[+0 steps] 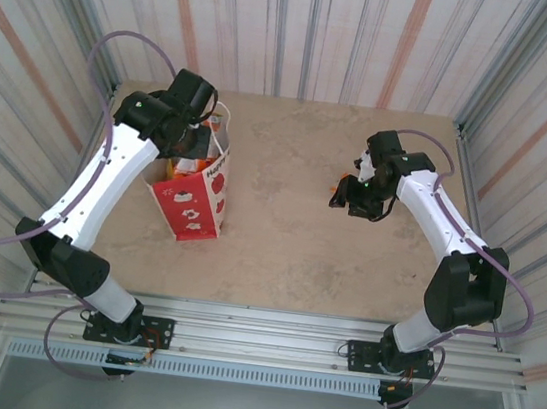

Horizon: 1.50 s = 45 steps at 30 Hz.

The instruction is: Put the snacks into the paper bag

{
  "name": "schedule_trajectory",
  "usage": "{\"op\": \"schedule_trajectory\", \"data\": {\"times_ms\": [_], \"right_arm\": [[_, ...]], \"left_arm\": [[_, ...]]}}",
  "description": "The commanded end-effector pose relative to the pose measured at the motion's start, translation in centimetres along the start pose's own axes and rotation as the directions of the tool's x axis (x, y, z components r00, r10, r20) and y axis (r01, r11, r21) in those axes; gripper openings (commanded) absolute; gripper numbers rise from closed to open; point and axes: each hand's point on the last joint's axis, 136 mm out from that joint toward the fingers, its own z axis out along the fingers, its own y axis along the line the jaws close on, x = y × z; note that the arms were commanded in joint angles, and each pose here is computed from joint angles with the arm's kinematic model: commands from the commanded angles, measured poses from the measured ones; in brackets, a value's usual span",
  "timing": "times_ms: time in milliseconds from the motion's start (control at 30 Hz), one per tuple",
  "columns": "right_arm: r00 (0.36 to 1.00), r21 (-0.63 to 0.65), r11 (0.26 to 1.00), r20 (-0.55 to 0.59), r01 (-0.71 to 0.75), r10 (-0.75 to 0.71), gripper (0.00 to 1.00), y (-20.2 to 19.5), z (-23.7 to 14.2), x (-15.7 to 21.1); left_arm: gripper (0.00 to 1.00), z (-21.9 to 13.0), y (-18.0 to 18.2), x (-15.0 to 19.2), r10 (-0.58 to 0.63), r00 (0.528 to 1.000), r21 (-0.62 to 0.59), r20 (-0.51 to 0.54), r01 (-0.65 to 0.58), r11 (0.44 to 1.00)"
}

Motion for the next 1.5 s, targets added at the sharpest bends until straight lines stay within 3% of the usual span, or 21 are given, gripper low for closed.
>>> {"op": "schedule_trajectory", "data": {"times_ms": [0,200,433,567,867,1033,1233,1467], "right_arm": [[1.000,-0.005,1.000,-0.020,-0.006,0.006,0.58,0.0,0.5,0.4],[1.000,-0.009,1.000,-0.021,-0.005,0.005,0.58,0.2,0.6,0.3],[1.000,-0.012,1.000,-0.025,-0.001,0.001,0.58,0.3,0.9,0.5],[1.000,-0.006,1.000,-0.026,0.000,0.000,0.58,0.1,1.0,0.6],[0.999,-0.014,1.000,-0.033,-0.003,0.002,0.58,0.1,1.4,0.6],[0.999,-0.012,1.000,-0.036,-0.002,0.001,0.58,0.1,1.5,0.6],[1.000,-0.011,1.000,-0.022,0.004,-0.004,0.58,0.2,1.0,0.5],[0.999,-0.027,0.999,0.027,0.022,-0.022,0.60,0.9,-0.5,-0.1]], "left_arm": [[0.00,-1.2,1.6,2.0,-0.010,0.998,-0.045,-0.057,0.008,0.999],[0.00,-1.9,2.2,3.0,-0.027,0.994,-0.040,-0.109,0.022,0.999],[0.00,1.4,-0.3,1.4,-0.074,0.993,0.109,-0.092,0.084,0.990],[0.00,2.9,-0.9,0.4,-0.083,0.993,0.130,-0.081,0.093,0.987],[0.05,7.2,0.0,2.6,-0.067,0.980,0.043,-0.185,0.077,0.996],[0.20,8.4,0.9,3.7,-0.063,0.974,-0.009,-0.219,0.062,0.998],[0.36,6.4,1.1,2.2,-0.069,0.986,0.004,-0.153,0.070,0.998],[0.48,-0.8,1.3,-1.4,-0.111,0.993,0.107,0.042,0.106,0.989]]}}
